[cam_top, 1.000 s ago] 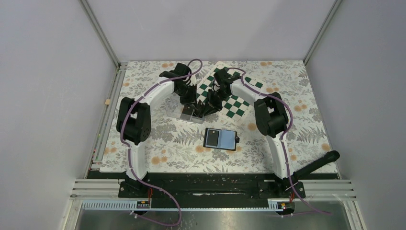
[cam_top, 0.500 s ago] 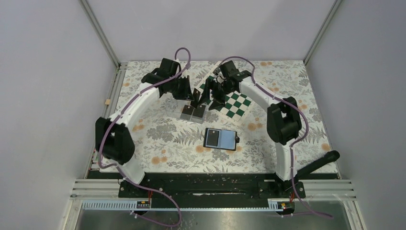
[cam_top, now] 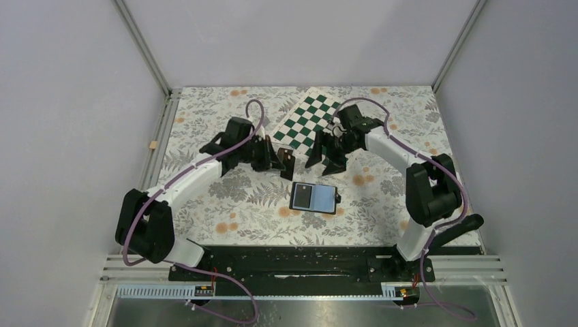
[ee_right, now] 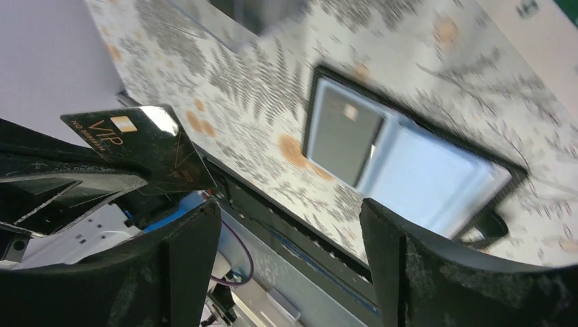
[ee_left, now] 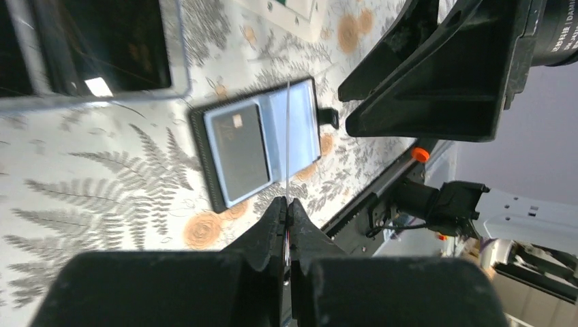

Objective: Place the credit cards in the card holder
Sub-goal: Insert the credit card into the card holder.

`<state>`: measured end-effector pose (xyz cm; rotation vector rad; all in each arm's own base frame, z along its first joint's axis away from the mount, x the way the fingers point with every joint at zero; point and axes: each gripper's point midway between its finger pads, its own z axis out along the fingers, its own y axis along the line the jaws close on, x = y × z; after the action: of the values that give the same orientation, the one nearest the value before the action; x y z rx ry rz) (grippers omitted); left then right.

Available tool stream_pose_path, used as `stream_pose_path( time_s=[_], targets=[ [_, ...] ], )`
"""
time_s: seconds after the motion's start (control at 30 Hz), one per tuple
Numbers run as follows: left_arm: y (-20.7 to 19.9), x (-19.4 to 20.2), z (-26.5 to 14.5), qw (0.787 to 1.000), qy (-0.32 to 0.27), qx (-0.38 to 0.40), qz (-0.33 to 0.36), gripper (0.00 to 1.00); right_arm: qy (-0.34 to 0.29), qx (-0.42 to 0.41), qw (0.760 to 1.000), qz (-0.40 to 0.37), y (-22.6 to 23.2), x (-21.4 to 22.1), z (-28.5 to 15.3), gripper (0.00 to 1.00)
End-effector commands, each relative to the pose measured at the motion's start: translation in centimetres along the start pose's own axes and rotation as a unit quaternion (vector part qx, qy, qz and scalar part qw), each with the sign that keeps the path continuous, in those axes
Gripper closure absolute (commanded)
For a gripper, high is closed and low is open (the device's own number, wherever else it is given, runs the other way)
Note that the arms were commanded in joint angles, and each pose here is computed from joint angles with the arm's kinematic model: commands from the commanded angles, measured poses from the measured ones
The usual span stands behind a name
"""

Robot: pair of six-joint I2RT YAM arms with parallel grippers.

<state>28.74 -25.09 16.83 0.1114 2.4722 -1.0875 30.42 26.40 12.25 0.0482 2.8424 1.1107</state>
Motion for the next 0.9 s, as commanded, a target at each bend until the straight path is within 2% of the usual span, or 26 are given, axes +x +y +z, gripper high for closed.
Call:
stream_pose_path(
  time_s=[0.0, 0.27, 0.57, 0.87],
  targets=[
    [-3.8, 1.3, 1.0, 0.996, -0.019, 0.082, -0.006, 1.0, 0.002, 0.033, 0.999, -0.012, -2.8, 2.4, -1.6, 0.19],
    [-3.6, 5.4, 5.8, 0.993, 0.04, 0.111, -0.031, 1.0, 0.035, 0.082, 0.996, 0.028, -7.9, 6.1, -0.8, 0.31],
    [-2.0, 5.9, 10.0, 0.992, 0.056, 0.101, -0.045, 1.0, 0.047, 0.121, 0.99, 0.049, -10.5, 6.9, 0.1, 0.37],
    [0.0, 6.3, 11.7, 0.995, 0.064, 0.068, -0.034, 1.0, 0.061, 0.133, 0.987, 0.061, -11.5, 7.2, 0.9, 0.4]
  ],
)
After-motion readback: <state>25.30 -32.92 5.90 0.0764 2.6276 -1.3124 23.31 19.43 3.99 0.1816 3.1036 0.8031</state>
